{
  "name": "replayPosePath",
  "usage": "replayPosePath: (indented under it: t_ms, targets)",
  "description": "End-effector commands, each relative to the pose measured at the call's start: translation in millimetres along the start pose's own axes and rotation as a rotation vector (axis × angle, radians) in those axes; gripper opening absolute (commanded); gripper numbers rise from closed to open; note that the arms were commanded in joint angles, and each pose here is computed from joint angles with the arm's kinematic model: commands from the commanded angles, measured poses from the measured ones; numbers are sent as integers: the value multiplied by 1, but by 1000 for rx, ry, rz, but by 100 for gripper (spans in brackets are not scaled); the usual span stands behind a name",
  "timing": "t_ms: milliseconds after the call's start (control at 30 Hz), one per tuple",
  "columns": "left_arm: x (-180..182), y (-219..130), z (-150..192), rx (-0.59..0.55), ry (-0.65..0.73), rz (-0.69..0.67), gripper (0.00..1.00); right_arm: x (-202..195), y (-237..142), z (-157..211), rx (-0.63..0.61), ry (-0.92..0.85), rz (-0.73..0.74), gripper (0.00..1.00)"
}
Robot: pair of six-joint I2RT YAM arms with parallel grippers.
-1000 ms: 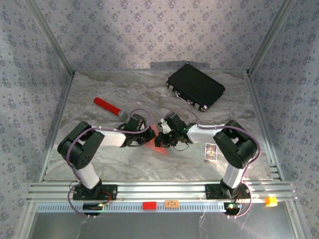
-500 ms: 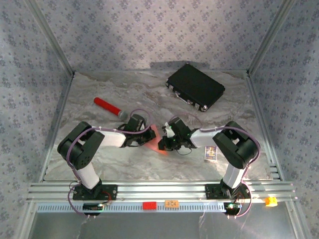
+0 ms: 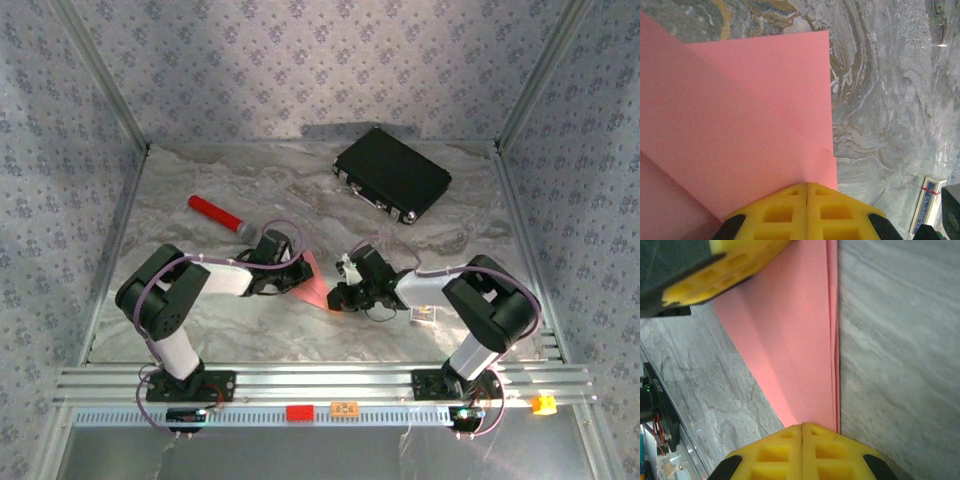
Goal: Fold a paper plane with a square sheet of paper (pick it up from the middle)
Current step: Fourth fold the wing at the center of the table.
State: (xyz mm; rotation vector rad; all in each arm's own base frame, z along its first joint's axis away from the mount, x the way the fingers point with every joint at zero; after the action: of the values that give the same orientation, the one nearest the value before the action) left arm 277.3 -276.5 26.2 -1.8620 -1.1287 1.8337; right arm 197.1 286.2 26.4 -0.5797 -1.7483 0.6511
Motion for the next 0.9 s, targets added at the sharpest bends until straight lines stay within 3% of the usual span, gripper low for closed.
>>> replayPosePath:
  t_ms: [0,467,700,867]
  targets:
    - [51,3,10,11,-30,-168,3,-34,-5,45,121,87,109,7]
    - [49,4,11,17,-32,-154,3,-38,-23,58,91,102,130,6]
    - [43,3,11,17,-24,-141,3,14,-47,12,-49,15,8,6]
    - [44,3,12,17,-24,-141,3,31,-31,-20,-39,-5,-12,6]
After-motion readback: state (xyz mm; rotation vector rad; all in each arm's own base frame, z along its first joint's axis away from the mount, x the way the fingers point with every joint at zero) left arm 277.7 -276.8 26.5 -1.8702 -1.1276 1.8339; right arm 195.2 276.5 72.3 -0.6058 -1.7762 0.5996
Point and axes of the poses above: each hand's point on the last joint's axis, 136 mm out from that joint toward the fingers, its own y axis out along the fingers, its own x axis along the line the jaws close on, z = x × y, the point moved 1 cm from there along -y, back along the fingers, and after that the axes turned 1 degree about y, right-handed, at the moved point
